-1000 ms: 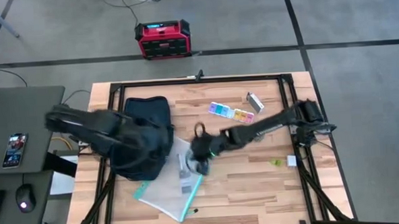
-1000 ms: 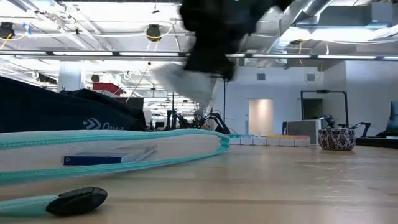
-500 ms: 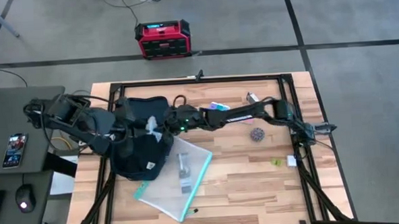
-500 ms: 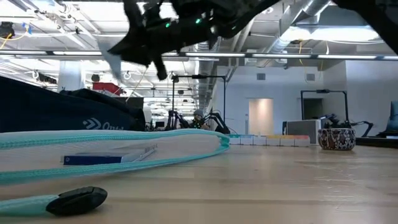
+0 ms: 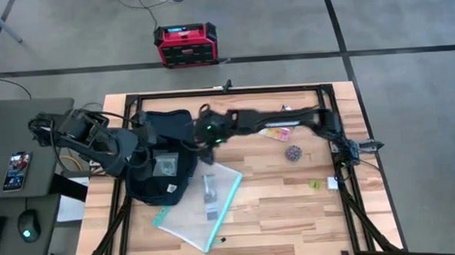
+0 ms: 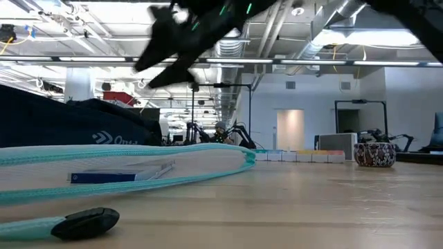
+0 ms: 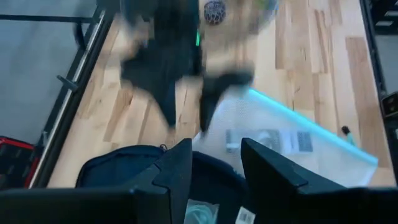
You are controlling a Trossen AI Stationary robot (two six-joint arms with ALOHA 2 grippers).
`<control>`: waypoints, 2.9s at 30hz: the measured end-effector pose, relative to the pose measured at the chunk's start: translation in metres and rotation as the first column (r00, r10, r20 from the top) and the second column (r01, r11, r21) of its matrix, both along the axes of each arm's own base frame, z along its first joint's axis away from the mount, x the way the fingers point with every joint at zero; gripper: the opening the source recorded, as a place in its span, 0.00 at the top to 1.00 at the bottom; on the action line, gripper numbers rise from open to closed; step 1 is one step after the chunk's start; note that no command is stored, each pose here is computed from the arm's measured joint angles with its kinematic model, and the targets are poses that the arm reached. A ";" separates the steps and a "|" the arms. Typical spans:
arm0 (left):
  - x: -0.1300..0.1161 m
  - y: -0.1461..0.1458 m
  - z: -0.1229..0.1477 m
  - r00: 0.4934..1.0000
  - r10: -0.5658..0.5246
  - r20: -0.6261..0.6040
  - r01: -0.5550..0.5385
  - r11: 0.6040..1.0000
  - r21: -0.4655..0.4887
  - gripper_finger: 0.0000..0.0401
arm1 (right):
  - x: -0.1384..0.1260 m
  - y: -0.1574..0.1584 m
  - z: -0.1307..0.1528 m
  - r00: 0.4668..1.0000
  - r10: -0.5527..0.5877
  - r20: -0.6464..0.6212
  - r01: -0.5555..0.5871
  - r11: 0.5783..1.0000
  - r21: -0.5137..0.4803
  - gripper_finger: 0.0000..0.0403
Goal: Unpack backpack
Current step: Put the earphones into the backpack, then put the pill organizer into the zip bag
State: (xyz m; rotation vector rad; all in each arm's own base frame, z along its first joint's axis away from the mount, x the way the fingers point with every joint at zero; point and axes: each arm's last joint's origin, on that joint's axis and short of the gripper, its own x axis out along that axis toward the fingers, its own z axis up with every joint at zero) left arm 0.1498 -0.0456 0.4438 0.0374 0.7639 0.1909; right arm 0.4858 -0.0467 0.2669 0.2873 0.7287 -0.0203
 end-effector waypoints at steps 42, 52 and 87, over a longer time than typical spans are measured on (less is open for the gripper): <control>0.033 -0.002 -0.037 0.996 0.085 -0.016 -0.084 0.994 0.071 0.69 | -0.145 -0.085 -0.125 0.643 -0.163 -0.748 0.029 0.982 -0.188 0.78; 0.038 0.005 -0.045 0.980 0.174 -0.092 -0.163 0.980 0.116 0.69 | -0.135 -0.050 -0.062 0.668 -0.170 -0.725 0.020 0.977 -0.211 0.97; 0.049 -0.066 -0.241 0.966 0.122 -0.229 -0.215 0.868 -0.447 0.69 | -0.125 0.206 -0.115 0.636 0.211 -0.742 -0.283 0.959 0.029 0.97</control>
